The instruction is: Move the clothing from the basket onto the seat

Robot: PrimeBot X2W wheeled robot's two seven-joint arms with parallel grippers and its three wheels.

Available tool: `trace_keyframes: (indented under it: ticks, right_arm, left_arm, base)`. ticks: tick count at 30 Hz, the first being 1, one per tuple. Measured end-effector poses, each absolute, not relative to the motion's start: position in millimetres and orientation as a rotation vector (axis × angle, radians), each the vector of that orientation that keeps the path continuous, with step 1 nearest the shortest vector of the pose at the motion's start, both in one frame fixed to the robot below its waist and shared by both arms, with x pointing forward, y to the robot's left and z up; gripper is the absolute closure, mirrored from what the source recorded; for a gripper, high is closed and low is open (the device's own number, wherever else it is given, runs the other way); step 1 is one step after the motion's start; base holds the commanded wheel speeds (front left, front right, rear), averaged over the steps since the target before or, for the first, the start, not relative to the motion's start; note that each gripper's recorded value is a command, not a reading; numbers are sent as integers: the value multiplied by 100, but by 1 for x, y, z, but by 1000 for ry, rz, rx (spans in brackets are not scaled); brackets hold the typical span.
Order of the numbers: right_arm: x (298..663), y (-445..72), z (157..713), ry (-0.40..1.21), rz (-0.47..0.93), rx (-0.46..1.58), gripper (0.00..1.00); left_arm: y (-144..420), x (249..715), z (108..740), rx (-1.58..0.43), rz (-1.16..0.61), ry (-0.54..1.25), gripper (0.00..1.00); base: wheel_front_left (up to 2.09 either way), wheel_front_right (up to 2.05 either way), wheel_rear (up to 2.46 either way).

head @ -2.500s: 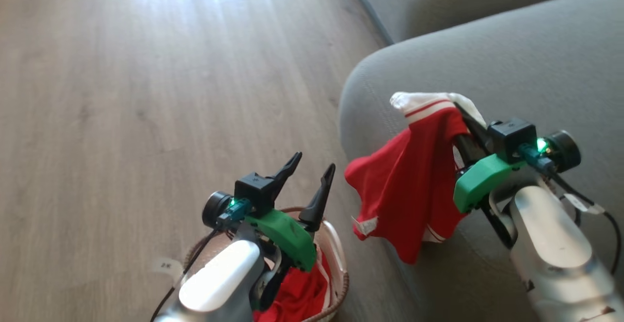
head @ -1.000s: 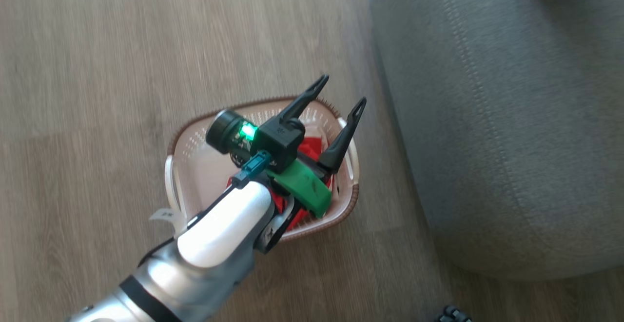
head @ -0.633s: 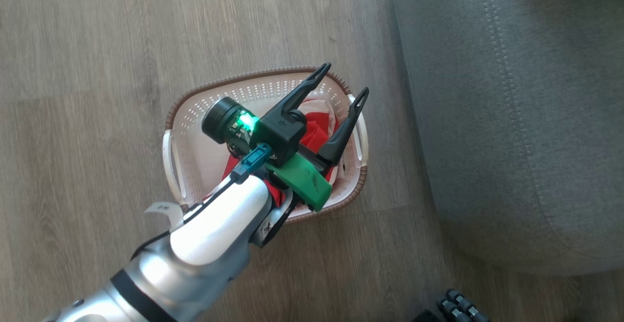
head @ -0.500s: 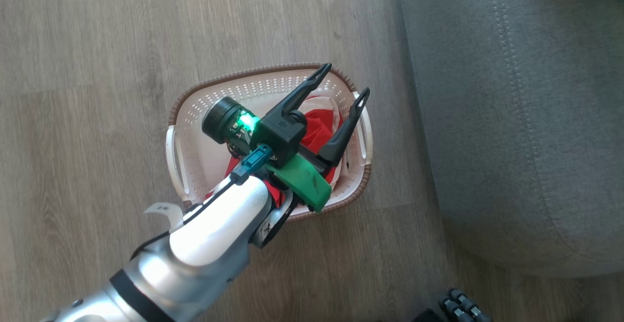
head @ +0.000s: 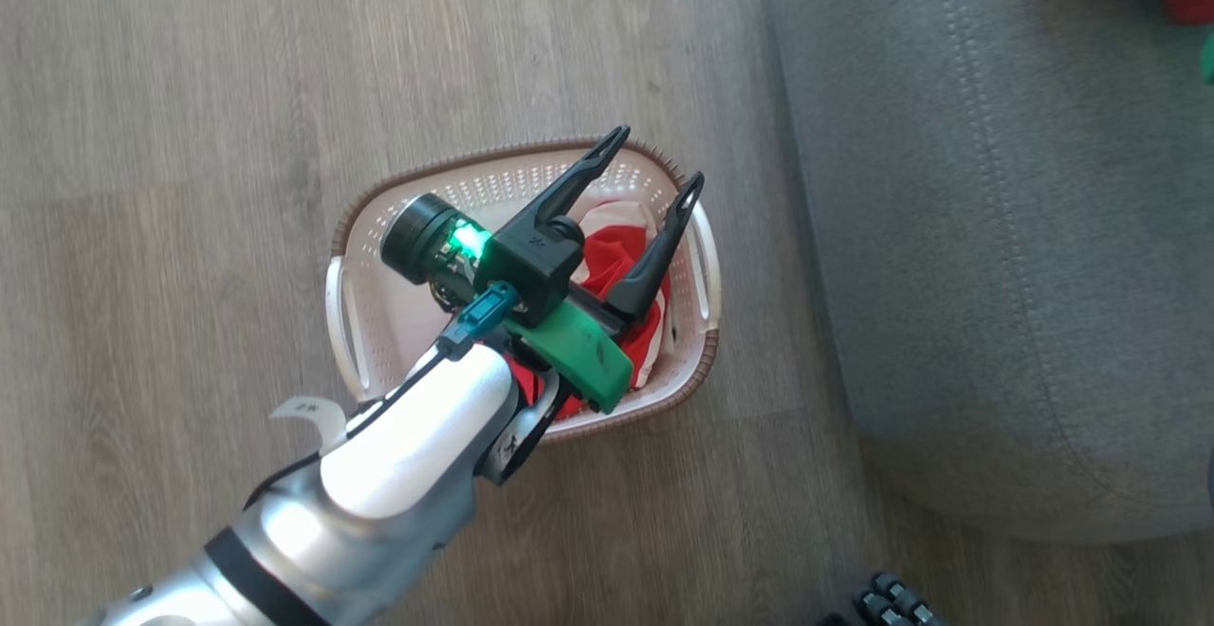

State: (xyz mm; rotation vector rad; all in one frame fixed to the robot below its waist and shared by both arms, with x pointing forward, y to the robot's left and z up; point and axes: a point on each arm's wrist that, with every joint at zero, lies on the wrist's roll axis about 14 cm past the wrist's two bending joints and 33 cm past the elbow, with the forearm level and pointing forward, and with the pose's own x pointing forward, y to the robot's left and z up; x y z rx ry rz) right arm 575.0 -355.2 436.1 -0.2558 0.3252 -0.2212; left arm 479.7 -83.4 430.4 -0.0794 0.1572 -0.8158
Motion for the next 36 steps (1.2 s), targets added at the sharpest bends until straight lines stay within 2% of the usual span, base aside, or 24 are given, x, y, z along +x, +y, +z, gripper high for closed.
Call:
trace_keyframes:
  ticks: [7,22,27,36]
  right_arm:
    - [557,-344,455,274,-191,-269,0]
    - [479,-341,449,282,-182,-197,0]
    - [475,-339,447,277,-183,-171,0]
    - [483,-316,494,128,-115,-190,0]
  left_arm:
    - [-81,469,441,-87,-803,150,0]
    - [-76,442,472,-94,-775,114,0]
    - [-72,441,473,-98,-760,111,0]
    - [-52,437,485,-130,-683,96,0]
  base:
    - [0,0,0]
    - [0,0,0]
    - [0,0,0]
    - [0,0,0]
